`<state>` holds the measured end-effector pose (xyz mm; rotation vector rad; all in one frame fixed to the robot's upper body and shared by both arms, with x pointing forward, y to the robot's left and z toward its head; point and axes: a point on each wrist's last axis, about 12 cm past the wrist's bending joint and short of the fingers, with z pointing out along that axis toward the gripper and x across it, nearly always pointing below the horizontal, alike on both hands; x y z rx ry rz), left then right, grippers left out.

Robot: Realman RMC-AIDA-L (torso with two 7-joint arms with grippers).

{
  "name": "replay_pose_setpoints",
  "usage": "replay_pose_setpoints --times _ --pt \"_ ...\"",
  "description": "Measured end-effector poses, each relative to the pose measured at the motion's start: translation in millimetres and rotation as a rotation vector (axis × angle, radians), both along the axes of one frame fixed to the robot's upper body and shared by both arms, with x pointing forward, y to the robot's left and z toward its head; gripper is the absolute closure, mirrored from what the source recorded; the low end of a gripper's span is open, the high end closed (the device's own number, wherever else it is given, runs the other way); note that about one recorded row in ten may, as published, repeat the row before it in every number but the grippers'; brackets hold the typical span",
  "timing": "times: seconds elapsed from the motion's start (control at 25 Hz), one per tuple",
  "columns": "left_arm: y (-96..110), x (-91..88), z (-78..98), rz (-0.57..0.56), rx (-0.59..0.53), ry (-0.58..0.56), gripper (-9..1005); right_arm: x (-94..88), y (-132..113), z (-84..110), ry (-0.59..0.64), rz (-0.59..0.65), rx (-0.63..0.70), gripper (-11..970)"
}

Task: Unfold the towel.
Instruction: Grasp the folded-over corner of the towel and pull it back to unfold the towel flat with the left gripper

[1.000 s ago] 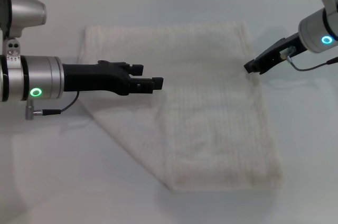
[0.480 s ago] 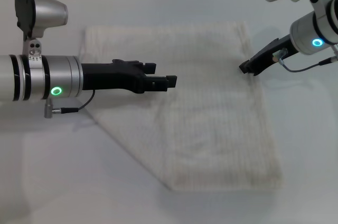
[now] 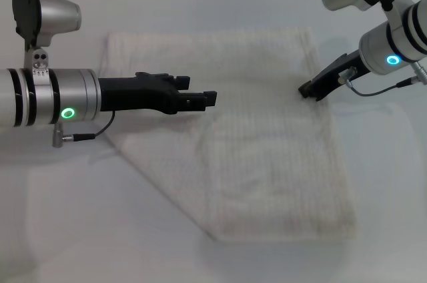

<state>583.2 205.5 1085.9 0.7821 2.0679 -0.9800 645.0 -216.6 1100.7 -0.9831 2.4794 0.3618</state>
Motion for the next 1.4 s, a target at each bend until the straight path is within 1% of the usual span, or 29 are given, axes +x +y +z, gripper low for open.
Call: replay_pose_setpoints --times 0.2,0.24,0.28,0.44,0.6,0.72,1.12,1.4 --pt "1.5 0.1 -0.9 0.007 0.006 -0.001 199 -0.5 1.0 -0.7 0.001 0.002 -0.001 961" --pt "0.4 -0.5 -1.5 -0.003 0.013 -0.004 199 -0.5 1.0 -0.7 0.001 0.002 -0.001 961" --pt "-5.9 -2.8 -3.3 -0.046 0.036 -0.011 199 -0.5 0.9 -0.7 0.001 0.001 -0.001 961" --pt "-12.5 -3.4 -4.4 -0.082 0.060 -0.041 199 -0.5 0.9 -0.7 0.001 0.001 0.000 961" --pt "-17.8 -0.1 -8.6 -0.059 0.095 -0.072 199 -0.1 1.4 -0.2 0.000 0.002 0.000 960" --pt "-20.0 0.8 -17.4 -0.027 0.151 -0.090 200 0.1 1.4 0.0 0.000 0.002 0.000 960" --pt "-21.2 -5.0 -24.1 -0.044 0.169 -0.076 200 0.5 2.1 0.3 -0.003 0.002 0.000 960" --pt "-24.9 -6.7 -25.4 -0.050 0.165 -0.073 200 1.1 2.8 1.0 -0.006 0.004 0.000 961"
